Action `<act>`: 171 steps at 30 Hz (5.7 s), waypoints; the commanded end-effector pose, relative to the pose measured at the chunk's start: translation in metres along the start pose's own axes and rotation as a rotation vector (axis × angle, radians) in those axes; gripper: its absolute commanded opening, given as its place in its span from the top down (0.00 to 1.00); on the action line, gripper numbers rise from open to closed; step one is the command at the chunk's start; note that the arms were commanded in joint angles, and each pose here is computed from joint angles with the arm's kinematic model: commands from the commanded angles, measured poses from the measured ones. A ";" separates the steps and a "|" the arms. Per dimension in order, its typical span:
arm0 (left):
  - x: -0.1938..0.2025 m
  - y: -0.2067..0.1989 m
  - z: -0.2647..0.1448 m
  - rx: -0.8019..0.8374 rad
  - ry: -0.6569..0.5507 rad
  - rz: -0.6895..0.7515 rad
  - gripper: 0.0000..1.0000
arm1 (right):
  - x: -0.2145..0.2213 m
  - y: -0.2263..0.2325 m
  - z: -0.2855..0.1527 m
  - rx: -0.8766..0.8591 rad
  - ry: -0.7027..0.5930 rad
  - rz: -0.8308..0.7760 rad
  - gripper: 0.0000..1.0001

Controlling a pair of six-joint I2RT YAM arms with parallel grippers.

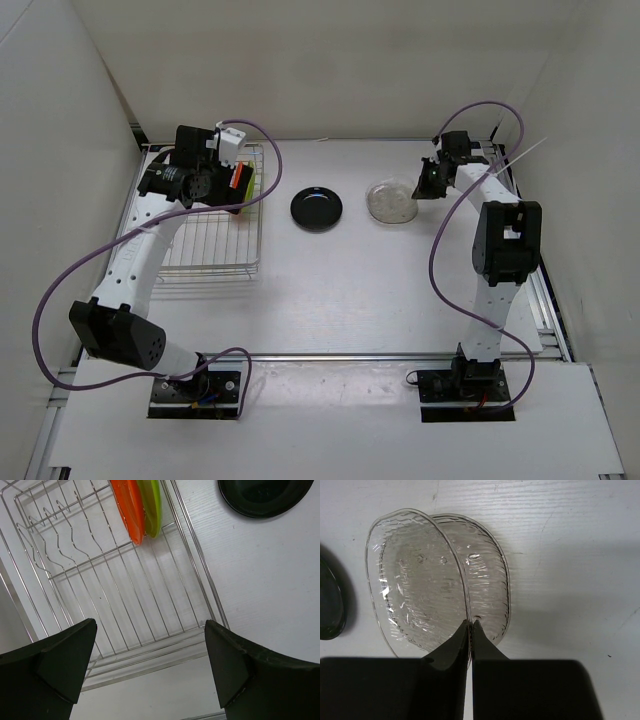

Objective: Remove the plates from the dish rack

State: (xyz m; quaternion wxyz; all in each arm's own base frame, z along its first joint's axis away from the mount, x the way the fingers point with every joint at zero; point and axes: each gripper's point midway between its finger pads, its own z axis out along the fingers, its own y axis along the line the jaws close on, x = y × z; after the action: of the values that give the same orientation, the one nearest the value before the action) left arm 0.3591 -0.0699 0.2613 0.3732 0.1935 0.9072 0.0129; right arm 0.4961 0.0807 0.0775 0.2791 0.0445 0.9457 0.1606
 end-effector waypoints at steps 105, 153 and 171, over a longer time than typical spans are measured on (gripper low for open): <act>-0.042 0.038 0.183 0.230 -0.195 -0.428 0.59 | 0.041 0.067 -0.172 -0.141 0.000 -0.432 0.14; -0.113 0.010 -0.055 0.270 -0.451 -0.084 0.89 | 0.022 0.083 -0.208 -0.150 -0.093 -0.404 0.14; -0.065 -0.206 -0.079 -0.361 -0.346 1.219 0.89 | 0.014 0.185 -0.284 -0.628 -0.063 -0.469 0.00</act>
State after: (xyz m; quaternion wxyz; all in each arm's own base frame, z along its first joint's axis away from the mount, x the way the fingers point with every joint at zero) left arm 0.2823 -0.2774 0.2712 0.4218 0.6321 0.6018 0.2456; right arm 0.3486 0.1635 0.3448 0.3426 -0.2284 0.8423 0.3479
